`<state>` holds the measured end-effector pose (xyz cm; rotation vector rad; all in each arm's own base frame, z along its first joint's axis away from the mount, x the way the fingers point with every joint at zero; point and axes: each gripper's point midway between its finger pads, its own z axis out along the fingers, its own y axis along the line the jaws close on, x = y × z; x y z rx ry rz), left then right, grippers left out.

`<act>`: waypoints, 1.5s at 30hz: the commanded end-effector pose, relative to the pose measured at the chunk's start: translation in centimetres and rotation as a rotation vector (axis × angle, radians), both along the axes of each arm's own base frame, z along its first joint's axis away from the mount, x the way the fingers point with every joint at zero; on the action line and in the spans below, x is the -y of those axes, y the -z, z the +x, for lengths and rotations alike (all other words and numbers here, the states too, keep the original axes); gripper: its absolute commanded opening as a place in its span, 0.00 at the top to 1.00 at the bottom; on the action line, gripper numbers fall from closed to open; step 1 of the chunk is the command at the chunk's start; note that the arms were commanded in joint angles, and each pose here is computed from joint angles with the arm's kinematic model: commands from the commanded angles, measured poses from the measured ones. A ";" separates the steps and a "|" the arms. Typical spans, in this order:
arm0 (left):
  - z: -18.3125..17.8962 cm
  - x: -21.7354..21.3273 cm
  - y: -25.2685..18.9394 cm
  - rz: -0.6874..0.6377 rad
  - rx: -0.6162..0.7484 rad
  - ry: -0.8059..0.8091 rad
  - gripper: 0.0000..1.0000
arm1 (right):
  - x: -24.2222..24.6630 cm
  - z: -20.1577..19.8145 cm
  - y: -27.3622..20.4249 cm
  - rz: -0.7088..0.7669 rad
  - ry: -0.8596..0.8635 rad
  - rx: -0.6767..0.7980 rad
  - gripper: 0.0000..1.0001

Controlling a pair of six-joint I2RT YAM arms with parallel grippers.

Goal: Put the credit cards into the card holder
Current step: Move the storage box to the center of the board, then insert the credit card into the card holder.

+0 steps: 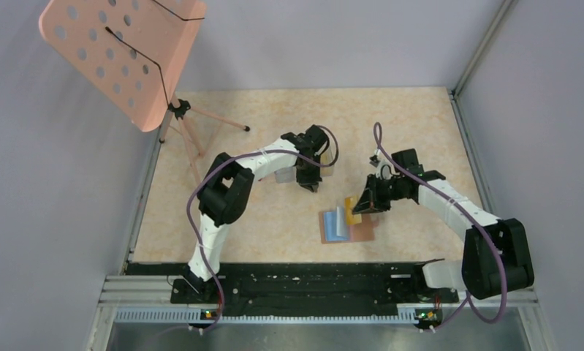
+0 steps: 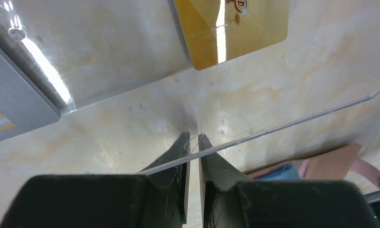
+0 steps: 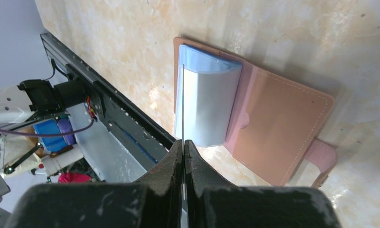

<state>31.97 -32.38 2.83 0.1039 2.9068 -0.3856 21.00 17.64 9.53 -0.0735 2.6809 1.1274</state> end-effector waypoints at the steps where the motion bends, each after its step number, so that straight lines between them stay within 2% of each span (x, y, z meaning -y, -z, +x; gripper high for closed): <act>1: 2.0 0.3 -1.0 -0.027 0.018 0.000 0.82 | -1.1 0.6 -1.0 -0.008 -0.048 0.054 1.00; 6: 1.6 0.7 -3.2 -0.090 0.036 0.004 0.76 | -2.7 0.5 -1.3 -0.019 -0.093 0.069 1.00; 10: -0.2 1.1 -5.7 -0.182 0.069 -0.021 0.74 | -3.9 0.9 -1.8 -0.016 -0.110 0.082 1.00; 14: -2.5 -0.1 -7.4 -0.216 0.092 -0.068 0.74 | -5.1 1.6 -2.7 -0.013 -0.111 0.087 1.00; 19: -5.2 -2.3 -8.1 -0.235 0.089 -0.127 0.75 | -6.7 1.8 -1.4 -0.103 -0.136 0.063 1.00; 22: -6.4 -3.2 -8.2 -0.236 0.078 -0.150 0.75 | -7.3 1.6 -0.2 -0.225 -0.157 0.059 1.00; 26: -7.3 -3.5 -7.9 -0.221 0.069 -0.147 0.75 | -5.8 1.8 1.2 -0.420 -0.155 0.061 1.00; 31: -7.9 -3.1 -6.9 -0.198 0.045 -0.128 0.76 | -2.6 2.1 1.3 -0.589 -0.133 0.083 1.00; 39: -8.5 -1.4 -6.0 -0.171 0.012 -0.062 0.76 | 0.5 1.2 0.8 -0.710 -0.109 0.091 1.00; 45: -9.2 0.8 -5.7 -0.195 -0.013 -0.011 0.76 | 1.9 0.7 1.0 -0.655 -0.065 0.067 1.00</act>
